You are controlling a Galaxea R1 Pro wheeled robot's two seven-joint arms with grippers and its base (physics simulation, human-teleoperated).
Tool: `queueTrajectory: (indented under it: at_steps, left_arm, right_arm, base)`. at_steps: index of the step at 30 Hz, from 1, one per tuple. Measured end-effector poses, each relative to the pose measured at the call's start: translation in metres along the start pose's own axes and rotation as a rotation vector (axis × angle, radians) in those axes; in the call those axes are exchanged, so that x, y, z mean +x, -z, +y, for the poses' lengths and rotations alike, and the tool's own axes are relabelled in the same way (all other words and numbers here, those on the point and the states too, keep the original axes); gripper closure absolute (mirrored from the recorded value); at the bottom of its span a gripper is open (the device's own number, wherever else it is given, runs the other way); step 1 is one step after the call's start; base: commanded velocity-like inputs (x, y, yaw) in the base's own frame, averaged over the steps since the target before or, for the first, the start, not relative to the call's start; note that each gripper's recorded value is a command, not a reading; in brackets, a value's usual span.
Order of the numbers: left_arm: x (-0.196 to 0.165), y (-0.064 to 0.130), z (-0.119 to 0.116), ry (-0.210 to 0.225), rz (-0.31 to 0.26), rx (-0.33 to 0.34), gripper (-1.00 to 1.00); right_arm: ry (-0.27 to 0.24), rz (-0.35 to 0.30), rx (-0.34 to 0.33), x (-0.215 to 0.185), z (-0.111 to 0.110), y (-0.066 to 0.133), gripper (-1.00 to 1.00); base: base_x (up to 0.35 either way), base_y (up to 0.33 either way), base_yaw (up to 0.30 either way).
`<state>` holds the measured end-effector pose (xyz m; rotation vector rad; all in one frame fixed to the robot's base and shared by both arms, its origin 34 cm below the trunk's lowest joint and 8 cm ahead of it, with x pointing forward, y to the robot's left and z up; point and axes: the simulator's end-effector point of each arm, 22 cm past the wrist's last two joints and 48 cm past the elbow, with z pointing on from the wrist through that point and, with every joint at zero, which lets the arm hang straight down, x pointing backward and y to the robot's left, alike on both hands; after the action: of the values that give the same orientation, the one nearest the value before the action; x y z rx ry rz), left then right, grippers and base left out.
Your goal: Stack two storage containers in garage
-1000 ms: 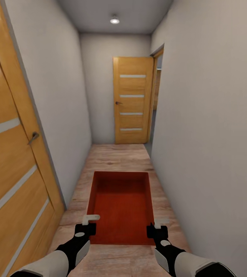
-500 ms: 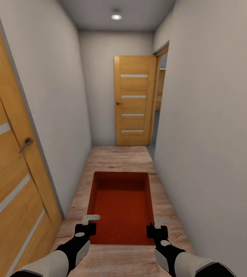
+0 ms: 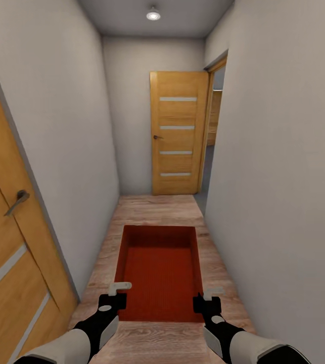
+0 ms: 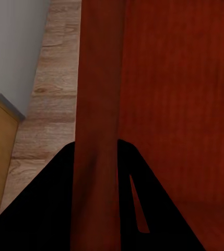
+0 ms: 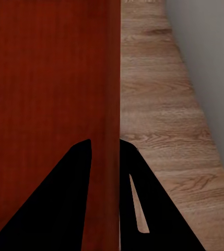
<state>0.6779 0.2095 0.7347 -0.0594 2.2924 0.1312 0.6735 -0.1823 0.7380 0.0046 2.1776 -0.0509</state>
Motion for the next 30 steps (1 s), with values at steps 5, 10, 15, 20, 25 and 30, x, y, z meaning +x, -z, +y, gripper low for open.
queueTrajectory:
  at_steps: [5, 10, 15, 20, 25, 30]
  left_arm:
    - [0.0001, 0.0001, -0.0001, 0.002, -0.001, -0.001, 1.0]
    - [0.0, 0.0001, 0.0, 0.001, -0.001, -0.001, 1.0]
    - [0.0005, 0.0001, 0.0, 0.002, -0.001, -0.001, 1.0]
    - [0.0007, 0.0001, 0.0, 0.002, 0.0, -0.001, 1.0]
    - [0.001, 0.0001, 0.0, 0.002, 0.001, -0.001, 1.0]
    - [0.0009, 0.0001, 0.0001, 0.002, 0.0, -0.001, 1.0]
  right_arm:
    - [0.002, -0.002, -0.001, -0.0005, -0.0002, -0.0001, 1.0]
    - [0.002, -0.002, -0.001, -0.0004, -0.0001, -0.0001, 1.0]
    - [0.002, -0.001, -0.001, -0.0002, 0.0, 0.0, 1.0]
    - [0.003, -0.001, -0.001, -0.0001, -0.0001, 0.0, 1.0]
    - [0.003, 0.0, -0.001, 0.0, 0.0, 0.0, 1.0]
    - [0.003, 0.0, -0.001, 0.0, 0.0, 0.0, 1.0]
  base:
    - [0.324, 0.0, 0.0]
    - [0.324, 0.0, 0.0]
    - [0.324, 0.0, 0.0]
    - [0.324, 0.0, 0.0]
    - [0.324, 0.0, 0.0]
    - [0.324, 0.0, 0.0]
